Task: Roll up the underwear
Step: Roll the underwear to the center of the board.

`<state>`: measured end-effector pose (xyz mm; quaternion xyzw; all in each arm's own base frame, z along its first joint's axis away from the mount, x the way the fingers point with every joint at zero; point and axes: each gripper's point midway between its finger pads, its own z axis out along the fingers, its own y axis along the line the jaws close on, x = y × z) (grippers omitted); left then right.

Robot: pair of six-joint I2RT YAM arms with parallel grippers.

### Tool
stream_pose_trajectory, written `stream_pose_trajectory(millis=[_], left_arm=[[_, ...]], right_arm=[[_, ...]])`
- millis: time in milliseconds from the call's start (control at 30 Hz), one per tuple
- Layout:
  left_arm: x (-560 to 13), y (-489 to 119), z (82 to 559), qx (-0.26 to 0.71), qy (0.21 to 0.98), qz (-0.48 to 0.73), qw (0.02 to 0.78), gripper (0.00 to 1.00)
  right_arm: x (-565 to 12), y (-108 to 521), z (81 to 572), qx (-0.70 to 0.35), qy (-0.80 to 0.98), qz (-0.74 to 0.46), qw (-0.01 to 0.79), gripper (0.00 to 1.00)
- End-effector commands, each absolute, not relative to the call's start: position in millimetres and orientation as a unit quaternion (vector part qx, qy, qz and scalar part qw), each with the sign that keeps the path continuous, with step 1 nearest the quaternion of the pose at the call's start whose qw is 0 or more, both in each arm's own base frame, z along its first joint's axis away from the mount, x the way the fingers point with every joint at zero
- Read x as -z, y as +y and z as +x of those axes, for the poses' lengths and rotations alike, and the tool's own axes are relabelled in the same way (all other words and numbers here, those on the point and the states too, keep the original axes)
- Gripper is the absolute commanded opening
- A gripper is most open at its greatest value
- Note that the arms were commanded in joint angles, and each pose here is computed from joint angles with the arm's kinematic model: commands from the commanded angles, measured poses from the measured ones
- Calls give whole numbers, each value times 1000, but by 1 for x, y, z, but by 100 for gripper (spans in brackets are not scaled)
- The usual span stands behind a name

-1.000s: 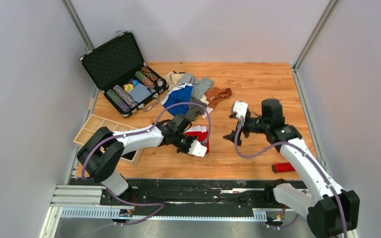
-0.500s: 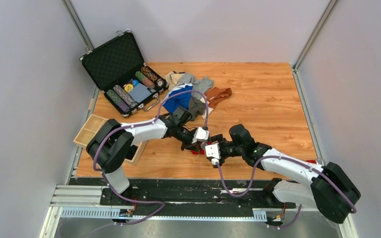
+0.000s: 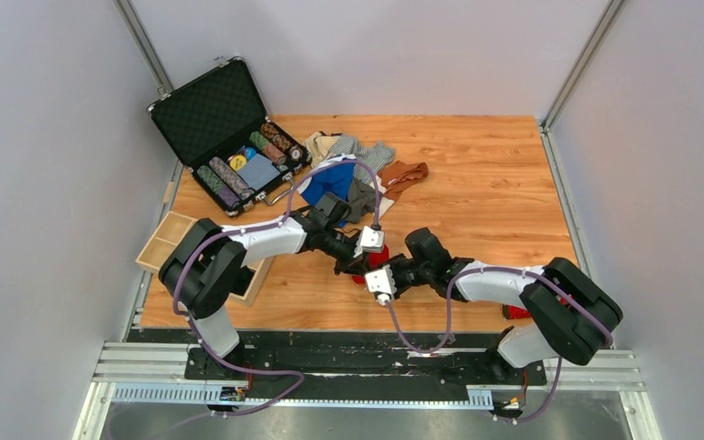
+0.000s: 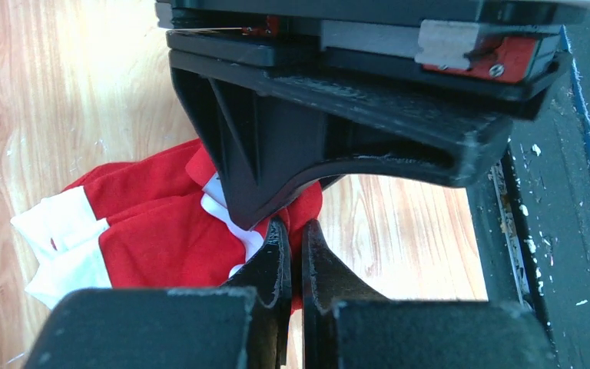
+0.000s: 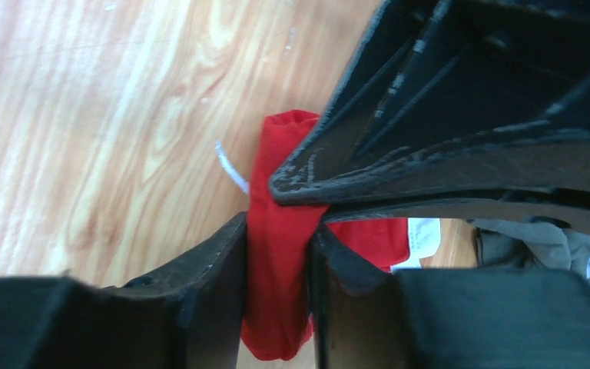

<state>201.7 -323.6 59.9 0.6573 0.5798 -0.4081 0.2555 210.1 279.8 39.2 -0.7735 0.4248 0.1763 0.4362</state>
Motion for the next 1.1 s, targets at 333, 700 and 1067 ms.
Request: stream_pose_trajectory(millis=[333, 700, 1067], left_arm=[[-82, -304, 213, 440, 702, 523, 201, 2], [-70, -286, 206, 455, 779, 410, 134, 0], [-59, -253, 247, 400, 875, 243, 123, 50]], right_arm=[[-45, 263, 182, -266, 505, -768, 290, 1], [-29, 261, 169, -355, 602, -704, 128, 0], [-3, 248, 153, -378, 642, -667, -22, 0]])
